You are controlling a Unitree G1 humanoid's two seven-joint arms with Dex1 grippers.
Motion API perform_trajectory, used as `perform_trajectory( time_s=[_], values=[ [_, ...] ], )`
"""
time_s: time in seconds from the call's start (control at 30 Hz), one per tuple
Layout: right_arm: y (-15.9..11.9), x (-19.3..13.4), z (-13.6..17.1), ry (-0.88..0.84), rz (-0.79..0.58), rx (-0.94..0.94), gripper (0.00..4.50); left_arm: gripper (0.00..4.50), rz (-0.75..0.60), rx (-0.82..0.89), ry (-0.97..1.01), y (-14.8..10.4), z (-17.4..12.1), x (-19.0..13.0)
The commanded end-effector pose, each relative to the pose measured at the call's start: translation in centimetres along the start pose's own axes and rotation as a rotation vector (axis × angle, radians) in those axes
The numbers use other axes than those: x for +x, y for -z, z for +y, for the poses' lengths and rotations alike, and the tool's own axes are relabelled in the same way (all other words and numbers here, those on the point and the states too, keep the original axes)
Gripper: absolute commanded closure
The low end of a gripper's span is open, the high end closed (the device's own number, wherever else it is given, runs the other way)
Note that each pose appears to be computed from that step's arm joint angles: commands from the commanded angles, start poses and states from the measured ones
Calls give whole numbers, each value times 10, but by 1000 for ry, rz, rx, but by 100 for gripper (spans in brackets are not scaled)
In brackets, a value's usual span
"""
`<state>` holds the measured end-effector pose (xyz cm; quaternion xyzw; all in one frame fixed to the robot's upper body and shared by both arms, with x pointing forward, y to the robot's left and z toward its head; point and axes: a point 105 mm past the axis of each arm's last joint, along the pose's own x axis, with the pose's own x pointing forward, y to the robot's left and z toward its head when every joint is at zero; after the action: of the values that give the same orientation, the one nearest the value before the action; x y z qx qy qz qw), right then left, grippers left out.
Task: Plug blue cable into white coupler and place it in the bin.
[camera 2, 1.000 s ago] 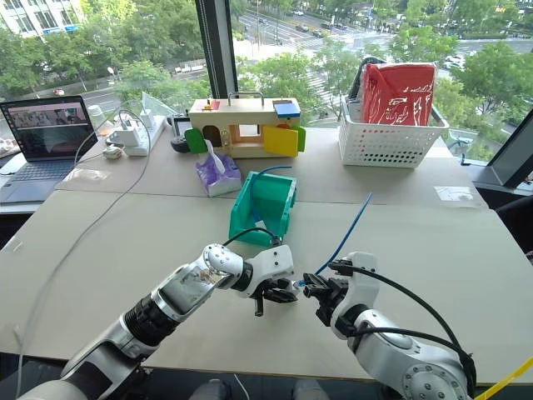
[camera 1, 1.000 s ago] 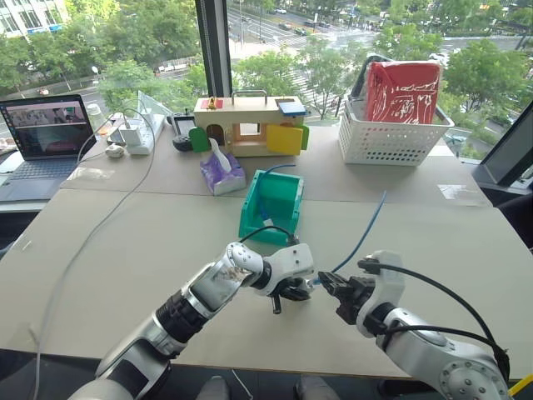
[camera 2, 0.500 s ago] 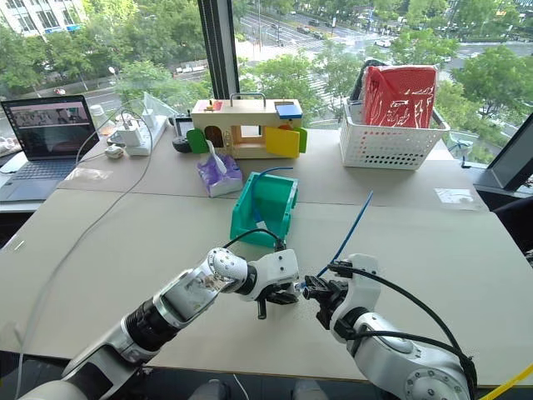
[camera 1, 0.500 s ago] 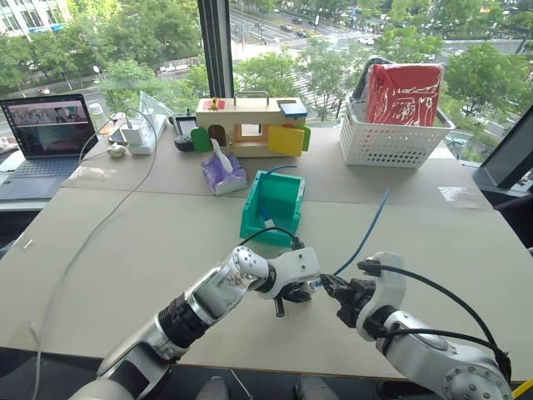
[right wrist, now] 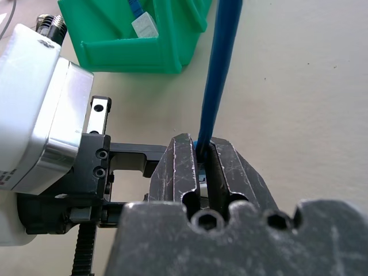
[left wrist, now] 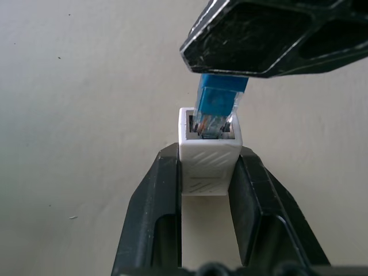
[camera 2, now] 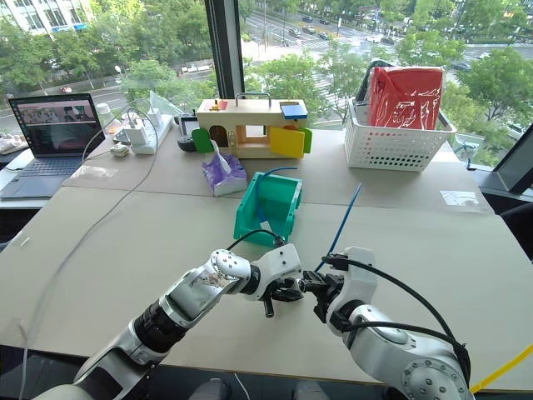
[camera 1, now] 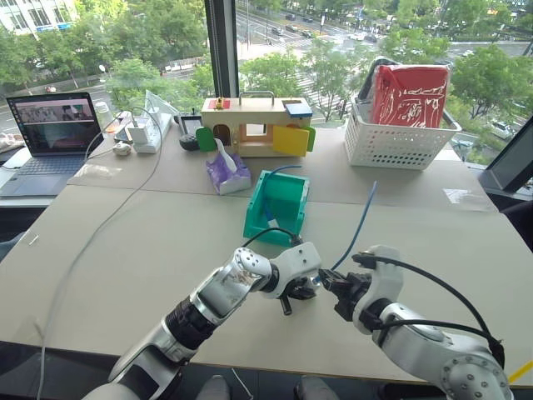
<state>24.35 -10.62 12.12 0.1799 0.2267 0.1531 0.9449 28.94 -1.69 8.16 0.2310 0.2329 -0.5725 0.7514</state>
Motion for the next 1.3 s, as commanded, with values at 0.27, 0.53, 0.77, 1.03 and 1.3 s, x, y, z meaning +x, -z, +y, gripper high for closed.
perform_trajectory(
  time_s=[0.27, 0.53, 0.77, 1.03, 1.3],
  values=[
    [26, -2, 20, -157, 117, 147, 450, 386, 68, -47, -67, 18, 11, 2],
    [44, 9, 15, -178, 205, 81, 450, 386, 76, -48, -76, 19, 11, -2],
    [59, 10, 7, -205, 270, 95, 450, 386, 77, -53, -88, 19, 13, -4],
    [79, 11, -18, -154, 343, -18, 450, 386, 86, -50, -96, 21, 14, -4],
    [67, 15, -17, -168, 273, -12, 450, 386, 86, -29, -102, 21, 16, -4]
  ],
)
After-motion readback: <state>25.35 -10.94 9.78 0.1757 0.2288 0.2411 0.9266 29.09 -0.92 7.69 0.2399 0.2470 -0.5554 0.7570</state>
